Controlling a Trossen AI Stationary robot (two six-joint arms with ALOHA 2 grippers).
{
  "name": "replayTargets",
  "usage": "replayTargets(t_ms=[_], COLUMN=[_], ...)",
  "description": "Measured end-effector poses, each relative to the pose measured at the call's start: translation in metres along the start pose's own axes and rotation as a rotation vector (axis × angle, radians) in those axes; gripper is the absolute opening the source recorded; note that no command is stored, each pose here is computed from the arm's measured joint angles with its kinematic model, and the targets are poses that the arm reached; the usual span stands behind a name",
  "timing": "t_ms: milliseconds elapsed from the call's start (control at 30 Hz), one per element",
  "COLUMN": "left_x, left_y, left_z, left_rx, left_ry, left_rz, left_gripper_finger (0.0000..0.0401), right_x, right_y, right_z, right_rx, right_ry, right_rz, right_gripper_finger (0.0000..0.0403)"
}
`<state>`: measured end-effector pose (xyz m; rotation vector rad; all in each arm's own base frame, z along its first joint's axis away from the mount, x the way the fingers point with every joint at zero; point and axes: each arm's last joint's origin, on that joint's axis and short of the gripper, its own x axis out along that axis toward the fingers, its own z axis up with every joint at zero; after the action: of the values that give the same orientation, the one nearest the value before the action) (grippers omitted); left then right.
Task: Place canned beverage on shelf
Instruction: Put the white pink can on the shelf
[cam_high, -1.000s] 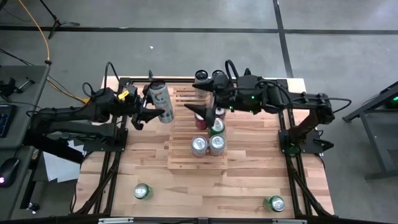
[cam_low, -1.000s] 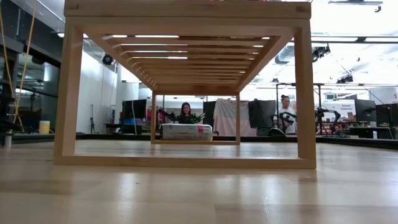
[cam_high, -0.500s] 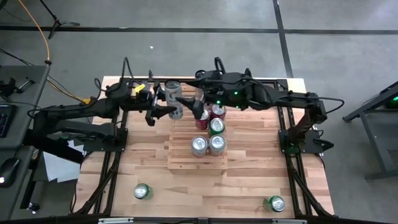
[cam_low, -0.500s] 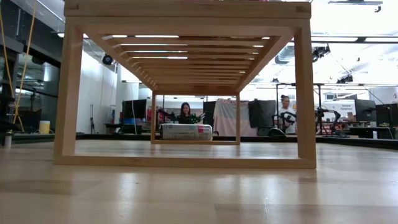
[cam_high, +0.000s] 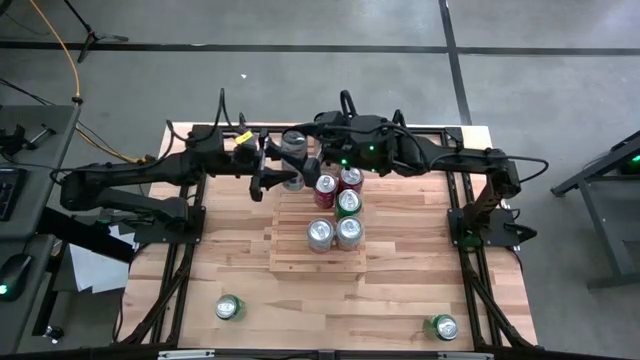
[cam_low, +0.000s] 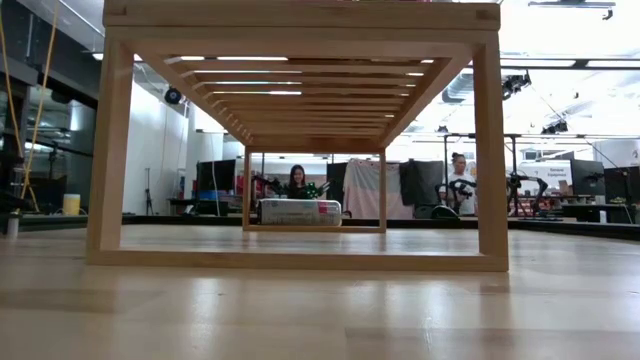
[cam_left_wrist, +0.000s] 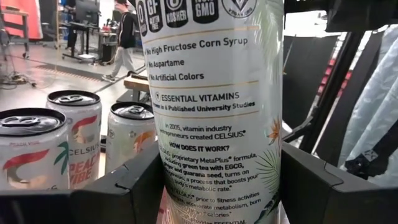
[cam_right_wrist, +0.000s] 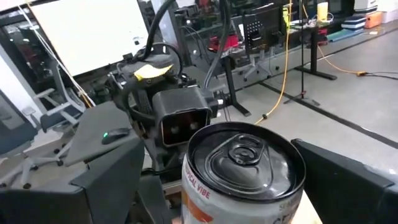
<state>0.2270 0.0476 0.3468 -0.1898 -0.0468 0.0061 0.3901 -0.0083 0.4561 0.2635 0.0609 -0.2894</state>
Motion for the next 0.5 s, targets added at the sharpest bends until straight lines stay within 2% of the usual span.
replayTargets(t_ms=[133,233,333,433,500], left_x=[0.001,0.0012,0.0012,0.001,0.001], left_y=[0.0007,0.0008,0.0009,0.0007,0.0009], left_z=[-0.0003,-0.0013,-0.0013,-0.0014,-0.0013], left_rx=[0.0,-0.005,-0.005,-0.003,-0.002], left_ry=[-0.001,0.008,0.009,0.01,0.009], left_rz=[0.015,0.016,0.018,0.018,0.02], left_gripper_finger=[0.0234,0.0234,0.0234,0.0234,0.0235], right_x=[0.0001,0.0,0.0,-0.0001,-0.0007], right_y=[-0.0006,-0.0011,-0.0017,-0.0019,-0.0019], right_z=[-0.0008,-0.0031,-0.0035,-0.0036,-0.0033], right_rx=[-0.013,-0.015,-0.015,-0.019,-0.02], right_ry=[0.008,0.03,0.034,0.037,0.037], right_rz=[-0.006,-0.013,-0.019,-0.023,-0.022], right_gripper_finger=[0.0375,0.0351,0.031,0.0252,0.024])
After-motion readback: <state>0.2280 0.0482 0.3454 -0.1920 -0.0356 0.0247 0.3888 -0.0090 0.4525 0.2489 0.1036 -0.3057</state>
